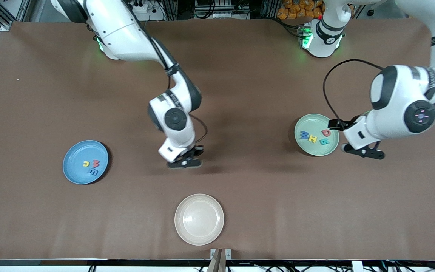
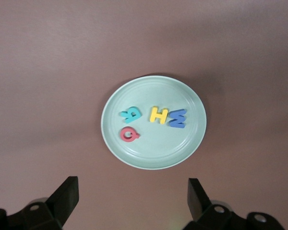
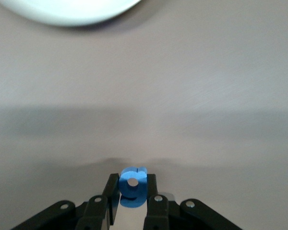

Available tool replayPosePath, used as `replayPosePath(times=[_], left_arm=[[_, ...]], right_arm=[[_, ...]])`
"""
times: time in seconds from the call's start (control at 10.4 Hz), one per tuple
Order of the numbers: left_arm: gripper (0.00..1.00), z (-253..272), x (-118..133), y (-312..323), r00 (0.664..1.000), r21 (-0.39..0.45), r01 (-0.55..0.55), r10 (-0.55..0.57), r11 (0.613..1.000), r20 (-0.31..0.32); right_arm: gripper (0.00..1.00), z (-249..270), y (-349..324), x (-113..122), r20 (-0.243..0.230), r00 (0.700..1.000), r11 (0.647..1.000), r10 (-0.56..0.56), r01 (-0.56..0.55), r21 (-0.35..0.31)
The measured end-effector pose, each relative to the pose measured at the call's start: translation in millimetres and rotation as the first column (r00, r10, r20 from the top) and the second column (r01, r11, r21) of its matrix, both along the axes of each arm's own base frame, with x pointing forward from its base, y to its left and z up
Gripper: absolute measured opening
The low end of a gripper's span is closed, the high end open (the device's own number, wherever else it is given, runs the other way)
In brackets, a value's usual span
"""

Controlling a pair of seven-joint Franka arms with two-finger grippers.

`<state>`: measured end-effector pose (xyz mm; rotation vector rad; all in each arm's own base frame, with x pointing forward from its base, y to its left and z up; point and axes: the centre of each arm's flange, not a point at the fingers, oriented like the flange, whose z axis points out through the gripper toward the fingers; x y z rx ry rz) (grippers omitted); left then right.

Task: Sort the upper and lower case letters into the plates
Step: 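Release the q on the green plate while the right gripper carries the g, then drop the blue g on the blue plate while the left gripper withdraws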

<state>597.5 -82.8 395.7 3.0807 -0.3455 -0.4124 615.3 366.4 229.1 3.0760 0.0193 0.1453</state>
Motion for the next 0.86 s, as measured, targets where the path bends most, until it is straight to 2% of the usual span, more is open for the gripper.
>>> replayPosePath(times=[0.1,0.29,0.58,0.86], left_arm=[[1.00,0.8,-0.7,-0.4,1.000,0.001,0.001,-0.001,1.000,-0.010],[1.00,-5.8,-3.8,-5.7,0.999,0.004,0.011,-0.011,1.000,-0.041],[1.00,-11.6,-4.2,-7.9,0.998,0.005,0.014,-0.013,1.000,-0.054],[1.00,-15.5,-6.2,-5.0,0.996,0.009,0.010,-0.009,1.000,-0.083]], right_arm=[[0.27,3.9,-33.9,17.0,0.010,0.999,0.998,-0.048,0.049,-0.040],[0.27,5.1,-105.8,39.1,-0.023,0.995,0.984,-0.100,0.096,-0.149],[0.27,21.3,-209.5,57.6,-0.119,0.987,0.955,-0.105,0.066,-0.289],[0.27,23.6,-293.7,56.6,-0.221,0.971,0.942,-0.089,0.010,-0.337]])
